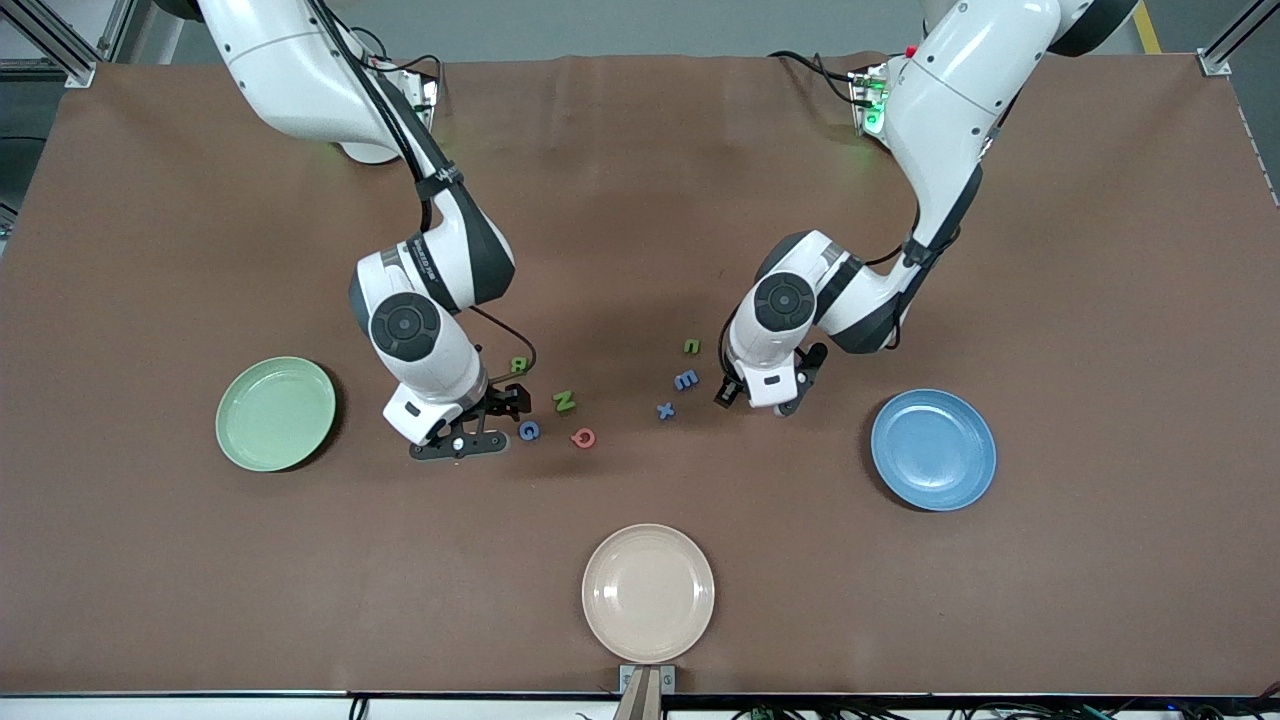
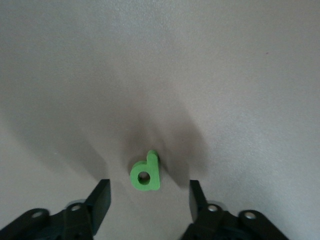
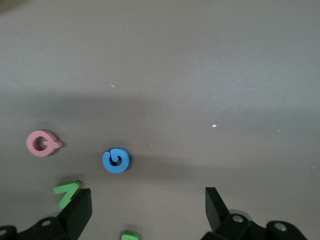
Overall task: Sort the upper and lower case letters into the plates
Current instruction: 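Drop the green d in the blue plate while the right gripper grasps the G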
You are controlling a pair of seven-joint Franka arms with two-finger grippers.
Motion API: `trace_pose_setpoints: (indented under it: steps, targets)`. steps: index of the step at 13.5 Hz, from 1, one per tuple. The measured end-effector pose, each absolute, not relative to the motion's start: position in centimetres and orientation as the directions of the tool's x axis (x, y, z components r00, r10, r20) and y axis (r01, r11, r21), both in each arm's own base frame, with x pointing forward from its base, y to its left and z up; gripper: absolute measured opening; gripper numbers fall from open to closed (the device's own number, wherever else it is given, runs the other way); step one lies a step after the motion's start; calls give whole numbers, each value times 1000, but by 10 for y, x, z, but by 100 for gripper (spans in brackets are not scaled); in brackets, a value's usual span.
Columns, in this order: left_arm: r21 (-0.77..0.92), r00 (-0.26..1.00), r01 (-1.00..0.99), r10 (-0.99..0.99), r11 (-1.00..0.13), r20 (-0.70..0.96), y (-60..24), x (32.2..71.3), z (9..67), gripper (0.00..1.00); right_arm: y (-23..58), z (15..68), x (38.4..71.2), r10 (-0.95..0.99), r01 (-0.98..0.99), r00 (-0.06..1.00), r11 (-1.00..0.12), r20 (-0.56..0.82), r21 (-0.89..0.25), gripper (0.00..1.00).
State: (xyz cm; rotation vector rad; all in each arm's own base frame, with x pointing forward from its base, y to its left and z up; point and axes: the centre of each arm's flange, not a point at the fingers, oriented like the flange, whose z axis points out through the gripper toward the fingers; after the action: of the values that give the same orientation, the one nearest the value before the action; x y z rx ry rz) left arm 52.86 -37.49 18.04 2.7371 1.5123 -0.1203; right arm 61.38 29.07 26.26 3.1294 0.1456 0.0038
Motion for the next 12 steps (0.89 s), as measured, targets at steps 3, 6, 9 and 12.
trace_pose_setpoints:
  steps: [3, 6, 9, 12]
  targets:
    - [-27, 525, 849, 848, -527, -71, -372, 533, 177, 50, 309, 241, 609, 74, 74, 997, -996, -1, -42, 100]
    - [-14, 522, 852, 850, -524, -69, -373, 539, 182, 27, 329, 217, 603, 93, 95, 995, -994, 26, -51, 100]
    - [-37, 577, 817, 817, -576, 12, -364, 547, 185, 27, 328, 197, 604, 93, 94, 995, -995, 16, -41, 97]
    - [-95, 634, 773, 767, -627, 97, -330, 581, 219, 27, 327, 186, 603, 95, 95, 996, -995, 4, -34, 83]
